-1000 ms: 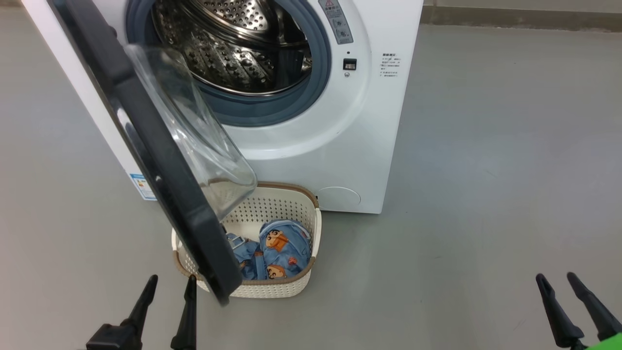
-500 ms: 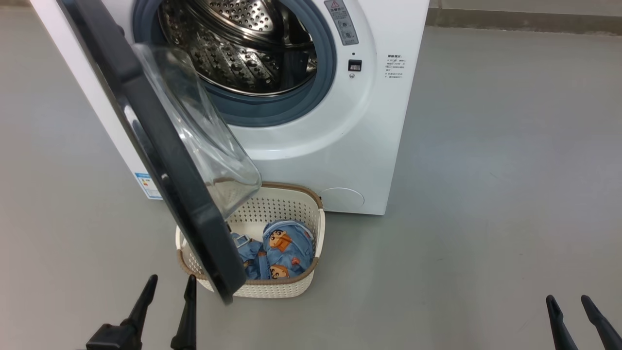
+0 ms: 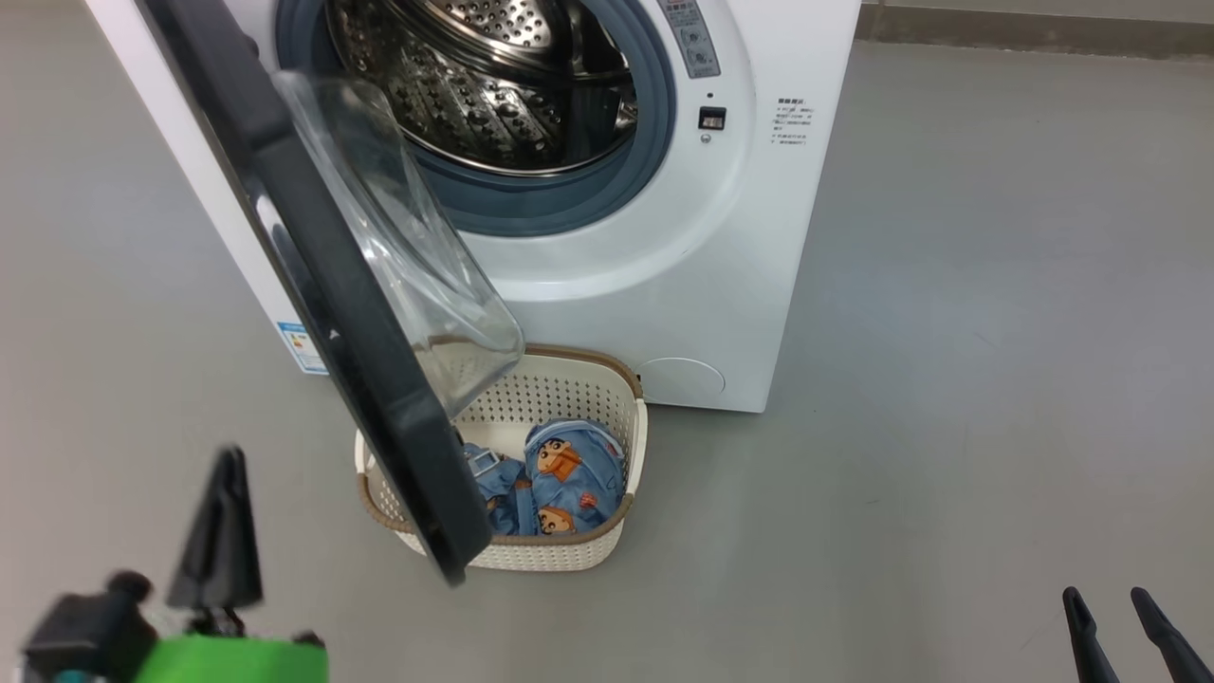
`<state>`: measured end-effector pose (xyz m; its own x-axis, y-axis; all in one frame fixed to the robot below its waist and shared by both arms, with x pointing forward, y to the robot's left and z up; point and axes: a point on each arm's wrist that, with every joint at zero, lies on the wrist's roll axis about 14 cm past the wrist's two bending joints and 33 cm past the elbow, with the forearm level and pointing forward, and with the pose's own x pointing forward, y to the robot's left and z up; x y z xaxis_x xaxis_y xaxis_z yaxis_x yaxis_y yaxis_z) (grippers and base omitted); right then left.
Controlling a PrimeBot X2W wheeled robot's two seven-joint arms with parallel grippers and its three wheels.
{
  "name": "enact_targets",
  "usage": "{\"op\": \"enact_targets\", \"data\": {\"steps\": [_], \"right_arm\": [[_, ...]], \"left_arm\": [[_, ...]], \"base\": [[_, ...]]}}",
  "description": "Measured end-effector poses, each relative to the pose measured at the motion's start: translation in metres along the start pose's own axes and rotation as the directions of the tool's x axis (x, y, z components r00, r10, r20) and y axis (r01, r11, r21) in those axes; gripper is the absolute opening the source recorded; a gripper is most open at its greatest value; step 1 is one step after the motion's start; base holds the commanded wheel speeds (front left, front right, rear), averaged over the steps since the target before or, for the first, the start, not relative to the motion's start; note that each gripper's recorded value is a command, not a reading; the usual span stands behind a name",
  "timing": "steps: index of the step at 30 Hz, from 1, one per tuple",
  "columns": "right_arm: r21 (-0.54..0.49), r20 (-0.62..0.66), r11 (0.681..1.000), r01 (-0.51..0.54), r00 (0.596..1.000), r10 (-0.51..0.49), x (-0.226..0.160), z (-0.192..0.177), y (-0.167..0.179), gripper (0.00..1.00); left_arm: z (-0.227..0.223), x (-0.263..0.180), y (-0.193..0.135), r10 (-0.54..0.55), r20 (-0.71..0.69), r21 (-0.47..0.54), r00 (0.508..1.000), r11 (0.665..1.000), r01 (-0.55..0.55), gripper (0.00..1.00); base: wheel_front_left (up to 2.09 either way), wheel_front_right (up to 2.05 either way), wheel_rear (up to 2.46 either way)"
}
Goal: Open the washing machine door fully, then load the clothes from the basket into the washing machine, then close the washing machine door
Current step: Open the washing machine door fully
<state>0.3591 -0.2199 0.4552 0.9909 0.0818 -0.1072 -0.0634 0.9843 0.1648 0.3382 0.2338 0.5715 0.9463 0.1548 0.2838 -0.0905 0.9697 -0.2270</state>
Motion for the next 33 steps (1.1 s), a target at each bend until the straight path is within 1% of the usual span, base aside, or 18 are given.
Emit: {"op": "enact_targets", "data": {"steps": [3,6,9,10,11,13,16,19,21,23,27,30,33], "right_arm": [[0.001,-0.002,1.000,-0.002,1.000,0.002,0.001,-0.001,0.001,1.00],[0.002,-0.004,1.000,-0.004,1.000,0.004,0.002,-0.001,0.001,1.00],[0.002,-0.005,1.000,-0.007,1.000,0.007,0.003,-0.002,0.002,1.00],[0.002,-0.005,1.000,-0.007,1.000,0.007,0.003,-0.002,0.002,1.00],[0.003,-0.006,1.000,-0.008,1.000,0.008,0.004,-0.002,0.002,1.00],[0.003,-0.006,1.000,-0.009,1.000,0.009,0.004,-0.002,0.003,1.00],[0.004,-0.006,1.000,-0.009,1.000,0.009,0.004,-0.002,0.003,1.00],[0.008,-0.008,1.000,-0.017,1.000,0.017,0.005,-0.003,0.006,1.00],[0.013,0.002,1.000,-0.023,1.000,0.023,0.007,-0.001,0.009,1.00],[0.018,0.007,1.000,-0.024,1.000,0.023,0.008,0.000,0.011,1.00],[0.030,0.004,0.999,-0.024,1.000,0.024,0.008,-0.002,0.014,1.00],[0.030,-0.001,0.999,-0.025,1.000,0.025,0.008,-0.004,0.014,1.00],[0.030,-0.003,0.999,-0.025,1.000,0.025,0.009,-0.004,0.014,1.00]], "left_arm": [[0.046,0.014,-0.007,-0.007,0.150,-0.001,0.989,1.000,0.007,0.00],[0.088,0.019,-0.027,-0.048,0.283,-0.004,0.958,0.999,0.051,0.00],[0.104,0.017,-0.062,-0.131,0.332,-0.021,0.934,0.989,0.147,0.00],[0.104,0.017,-0.062,-0.131,0.332,-0.021,0.934,0.989,0.147,0.00],[0.102,0.016,-0.073,-0.160,0.329,-0.032,0.931,0.983,0.180,0.00],[0.095,0.012,-0.098,-0.229,0.309,-0.032,0.923,0.968,0.251,0.00],[0.072,0.005,-0.132,-0.328,0.241,-0.074,0.913,0.932,0.354,0.00],[0.037,-0.003,-0.151,-0.387,0.139,-0.128,0.912,0.906,0.404,0.00],[0.015,-0.007,-0.155,-0.401,0.071,-0.162,0.913,0.899,0.407,0.00],[-0.002,-0.010,-0.153,-0.398,0.015,-0.192,0.917,0.899,0.393,0.00],[-0.035,-0.013,-0.145,-0.388,-0.087,-0.200,0.918,0.909,0.365,0.00],[-0.044,-0.006,-0.137,-0.367,-0.112,-0.209,0.923,0.917,0.340,0.00],[-0.051,0.000,-0.125,-0.326,-0.137,-0.208,0.936,0.933,0.294,0.00]], "base": [[0.00,0.00,0.00],[0.00,0.00,0.00],[0.00,0.00,0.00],[0.00,0.00,0.00],[0.00,0.00,0.00],[0.00,0.00,0.00],[0.00,0.00,0.00],[0.00,0.00,0.00],[0.00,0.00,0.00],[0.00,0.00,0.00],[0.00,0.00,0.00],[0.00,0.00,0.00],[0.00,0.00,0.00]]}}
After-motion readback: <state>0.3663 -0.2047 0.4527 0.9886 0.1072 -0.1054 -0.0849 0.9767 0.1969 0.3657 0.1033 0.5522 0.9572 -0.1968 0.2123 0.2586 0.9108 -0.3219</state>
